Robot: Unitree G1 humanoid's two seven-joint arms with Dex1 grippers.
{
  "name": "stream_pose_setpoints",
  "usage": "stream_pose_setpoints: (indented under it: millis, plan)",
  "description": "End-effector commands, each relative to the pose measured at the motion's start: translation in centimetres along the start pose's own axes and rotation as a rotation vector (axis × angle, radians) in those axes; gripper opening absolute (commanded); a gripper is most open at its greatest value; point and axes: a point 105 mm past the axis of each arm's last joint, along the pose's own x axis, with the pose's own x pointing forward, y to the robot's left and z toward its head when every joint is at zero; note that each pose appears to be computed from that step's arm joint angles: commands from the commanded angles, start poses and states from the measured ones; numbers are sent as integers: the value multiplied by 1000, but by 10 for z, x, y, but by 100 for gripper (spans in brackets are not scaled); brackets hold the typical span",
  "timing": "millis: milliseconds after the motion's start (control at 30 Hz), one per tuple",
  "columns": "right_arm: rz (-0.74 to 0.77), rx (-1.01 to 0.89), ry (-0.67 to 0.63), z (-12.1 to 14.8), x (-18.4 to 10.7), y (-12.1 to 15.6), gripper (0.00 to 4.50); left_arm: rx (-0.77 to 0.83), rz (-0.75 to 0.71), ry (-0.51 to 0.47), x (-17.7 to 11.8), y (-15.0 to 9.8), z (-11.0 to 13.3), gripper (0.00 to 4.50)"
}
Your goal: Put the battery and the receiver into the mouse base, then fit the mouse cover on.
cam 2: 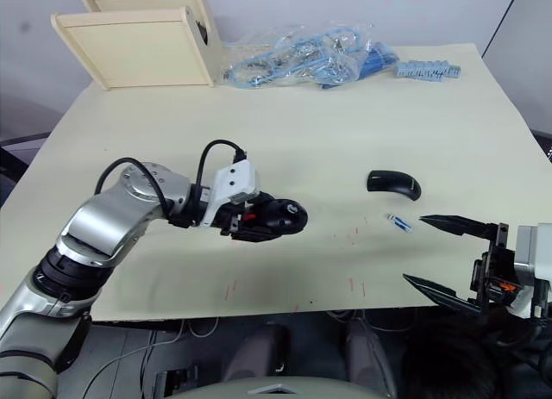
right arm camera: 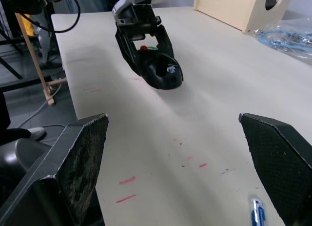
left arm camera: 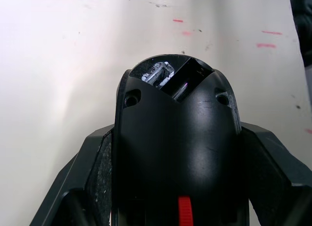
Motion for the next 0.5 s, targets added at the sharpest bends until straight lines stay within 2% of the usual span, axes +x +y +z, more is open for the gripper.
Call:
stream_pose_setpoints:
  millis: [33, 133, 500]
  plan:
    - [2, -34, 2, 9, -2, 2, 450, 53, 8, 3, 8, -4, 4, 295]
    - [-9, -24, 0, 9, -4, 2, 450, 49, -1, -9, 24, -8, 1, 295]
    - [-8, -6, 10, 8, -5, 5, 450, 74, 6, 1, 40, -12, -15, 295]
